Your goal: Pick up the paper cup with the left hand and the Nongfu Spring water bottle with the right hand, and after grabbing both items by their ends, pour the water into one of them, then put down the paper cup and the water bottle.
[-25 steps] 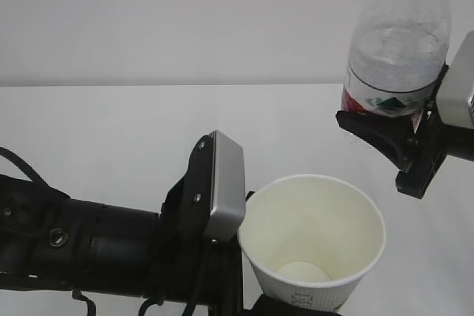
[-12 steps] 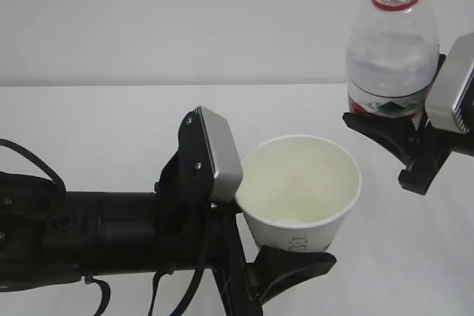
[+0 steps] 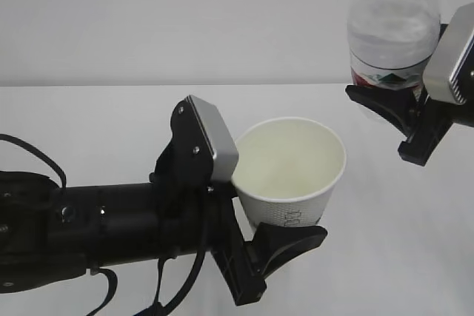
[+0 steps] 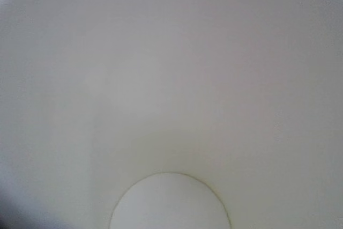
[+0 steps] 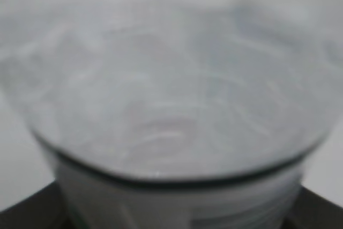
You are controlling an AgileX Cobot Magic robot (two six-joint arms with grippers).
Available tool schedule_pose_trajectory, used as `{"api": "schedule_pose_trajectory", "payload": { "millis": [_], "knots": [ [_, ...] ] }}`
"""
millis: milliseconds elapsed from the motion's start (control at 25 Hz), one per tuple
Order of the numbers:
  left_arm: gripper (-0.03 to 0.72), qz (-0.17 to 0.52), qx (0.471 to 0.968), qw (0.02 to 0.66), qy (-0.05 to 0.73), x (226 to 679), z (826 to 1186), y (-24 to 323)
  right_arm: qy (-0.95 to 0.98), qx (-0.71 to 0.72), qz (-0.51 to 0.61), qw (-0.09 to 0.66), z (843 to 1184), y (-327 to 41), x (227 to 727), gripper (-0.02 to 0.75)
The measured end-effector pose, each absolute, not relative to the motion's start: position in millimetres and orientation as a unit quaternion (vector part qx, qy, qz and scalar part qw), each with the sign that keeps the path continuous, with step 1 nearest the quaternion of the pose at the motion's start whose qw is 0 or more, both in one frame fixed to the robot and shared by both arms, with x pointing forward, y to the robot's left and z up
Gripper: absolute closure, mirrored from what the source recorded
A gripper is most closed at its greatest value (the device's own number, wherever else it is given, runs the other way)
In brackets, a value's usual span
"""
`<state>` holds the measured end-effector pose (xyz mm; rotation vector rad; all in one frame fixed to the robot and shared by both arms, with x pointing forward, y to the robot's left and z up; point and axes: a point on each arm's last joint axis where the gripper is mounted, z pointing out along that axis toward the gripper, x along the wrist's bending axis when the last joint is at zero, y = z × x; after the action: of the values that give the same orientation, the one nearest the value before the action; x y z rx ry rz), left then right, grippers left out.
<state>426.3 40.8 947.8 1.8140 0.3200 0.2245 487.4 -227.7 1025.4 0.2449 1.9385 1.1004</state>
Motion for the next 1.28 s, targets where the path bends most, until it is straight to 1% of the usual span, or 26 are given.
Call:
{"api": "schedule_pose_trajectory", "payload": {
  "millis": [360,600,920,1160,1280],
  "knots": [
    [0.106,0.105,0.775,0.609,0.134,431.9,954.7,35.1,0.783,0.082,0.424,0.447,1025.5,-228.7,488.6,0.288],
    [0.108,0.107,0.784,0.595,0.139,432.8,952.0,36.0,0.787,0.058,0.406,0.461,1025.0,-229.1,488.8,0.288],
    [0.108,0.107,0.786,0.593,0.134,432.2,951.7,35.8,0.789,0.024,0.385,0.478,1024.9,-229.3,488.8,0.288],
    [0.108,0.095,0.782,0.599,0.146,431.8,952.4,35.5,0.794,0.007,0.363,0.488,1023.6,-230.7,489.5,0.288],
    [0.109,0.083,0.785,0.598,0.139,429.4,951.8,34.8,0.795,0.002,0.357,0.491,1023.5,-230.9,489.6,0.288]
  ]
}}
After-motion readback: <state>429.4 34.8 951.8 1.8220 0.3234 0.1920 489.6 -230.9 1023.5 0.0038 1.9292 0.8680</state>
